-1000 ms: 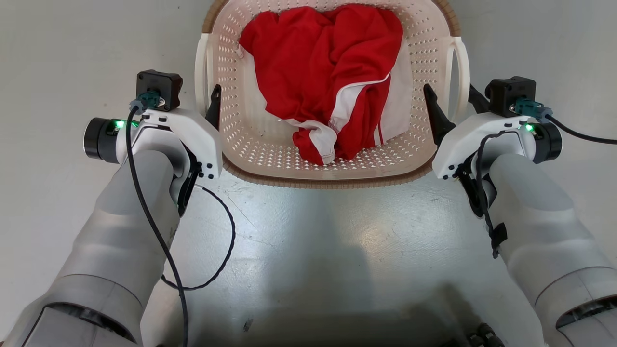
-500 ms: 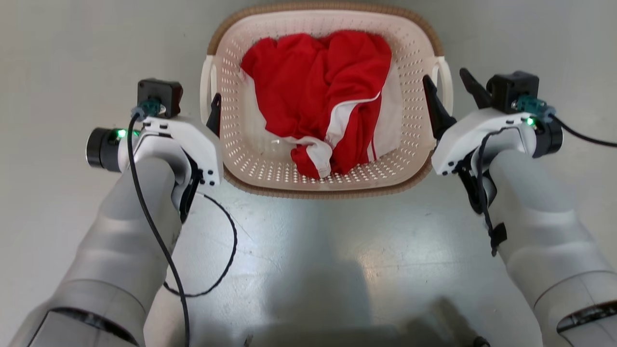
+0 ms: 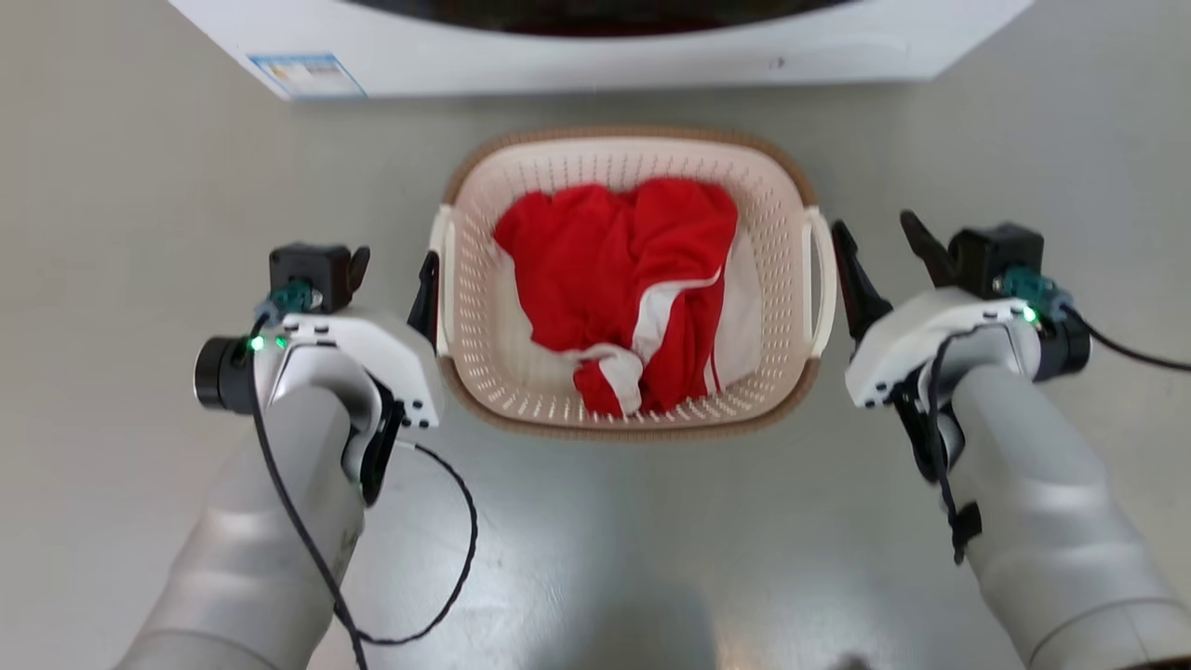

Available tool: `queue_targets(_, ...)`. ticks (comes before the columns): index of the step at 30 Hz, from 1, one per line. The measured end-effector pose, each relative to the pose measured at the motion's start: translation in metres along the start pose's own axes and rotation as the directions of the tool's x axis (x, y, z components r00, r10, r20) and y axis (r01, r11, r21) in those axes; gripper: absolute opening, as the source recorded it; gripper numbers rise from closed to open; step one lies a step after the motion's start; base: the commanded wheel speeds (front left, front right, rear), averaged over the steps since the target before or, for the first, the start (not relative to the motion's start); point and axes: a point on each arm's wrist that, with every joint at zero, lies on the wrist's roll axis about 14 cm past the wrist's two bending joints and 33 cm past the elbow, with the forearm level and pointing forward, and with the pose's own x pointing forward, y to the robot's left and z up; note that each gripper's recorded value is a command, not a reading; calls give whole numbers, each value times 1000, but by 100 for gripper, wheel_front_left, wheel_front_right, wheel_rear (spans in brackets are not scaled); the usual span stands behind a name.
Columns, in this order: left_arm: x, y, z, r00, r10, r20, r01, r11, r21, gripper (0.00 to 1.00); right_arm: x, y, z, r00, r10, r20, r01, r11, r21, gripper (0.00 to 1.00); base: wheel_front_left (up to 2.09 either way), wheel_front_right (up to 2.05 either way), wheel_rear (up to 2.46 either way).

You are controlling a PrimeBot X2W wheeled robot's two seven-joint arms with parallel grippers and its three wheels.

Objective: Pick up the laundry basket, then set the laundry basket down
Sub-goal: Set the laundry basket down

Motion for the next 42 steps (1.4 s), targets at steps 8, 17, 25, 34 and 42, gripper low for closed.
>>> queue_targets(8, -45, 6, 25, 995, 29, 97, -27, 999, -27, 100, -40, -3, 29, 995, -30, 99, 30, 1000, 7, 100, 0, 0, 0)
queue_targets(17, -90, 11, 57, 973, 56, 225, -41, 997, -72, 100, -79, 2, 70, 971, -29, 238, 40, 998, -39, 100, 0, 0, 0)
queue_targets(25, -131, 14, 66, 947, 96, 308, -56, 989, -134, 100, -115, 10, 90, 945, -12, 326, 43, 995, -86, 100, 0, 0, 0)
queue_targets(34, -173, 17, 66, 916, 128, 380, -67, 983, -169, 100, -157, 9, 100, 913, -23, 407, 66, 994, -93, 100, 0, 0, 0)
queue_targets(42, -207, 14, 58, 895, 134, 425, -69, 984, -166, 100, -190, 14, 85, 906, -17, 423, 65, 993, -98, 100, 0, 0, 0)
